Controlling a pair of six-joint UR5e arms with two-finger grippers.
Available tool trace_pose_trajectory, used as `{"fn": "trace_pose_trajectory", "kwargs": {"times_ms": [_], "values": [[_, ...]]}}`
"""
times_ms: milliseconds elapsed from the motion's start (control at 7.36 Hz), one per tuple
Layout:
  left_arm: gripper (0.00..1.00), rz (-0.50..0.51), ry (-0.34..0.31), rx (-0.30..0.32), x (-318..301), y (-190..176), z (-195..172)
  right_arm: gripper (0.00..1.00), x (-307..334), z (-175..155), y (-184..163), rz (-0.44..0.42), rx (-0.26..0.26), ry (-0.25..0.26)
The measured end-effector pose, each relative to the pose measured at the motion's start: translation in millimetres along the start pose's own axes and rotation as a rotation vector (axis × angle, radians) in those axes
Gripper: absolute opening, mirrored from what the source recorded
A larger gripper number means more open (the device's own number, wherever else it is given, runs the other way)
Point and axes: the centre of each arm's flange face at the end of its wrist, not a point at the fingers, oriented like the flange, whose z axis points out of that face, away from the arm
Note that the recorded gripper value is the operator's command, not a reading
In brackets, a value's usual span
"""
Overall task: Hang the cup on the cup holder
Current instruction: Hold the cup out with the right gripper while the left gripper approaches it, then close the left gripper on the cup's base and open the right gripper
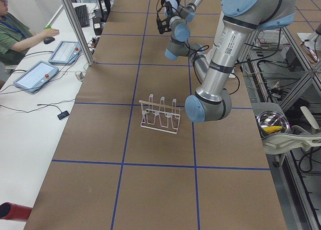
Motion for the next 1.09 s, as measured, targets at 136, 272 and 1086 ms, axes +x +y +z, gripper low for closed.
{"fn": "trace_pose_trajectory", "kwargs": {"times_ms": [136, 272, 1086], "values": [[0.98, -0.002, -0.001, -0.003, -0.9, 1.4, 0.5, 0.00, -0.1, 0.5, 0.1, 0.000, 0.001, -0.001], [0.98, -0.003, -0.001, -0.006, -1.2, 2.9, 0.7, 0.00, 0.2, 0.8, 0.3, 0.001, 0.002, 0.000], [0.00, -0.029, 0.015, -0.001, 3.6, 7.3, -1.5, 1.00, 0.3, 5.1, 4.6, 0.007, -0.007, -0.008]]}}
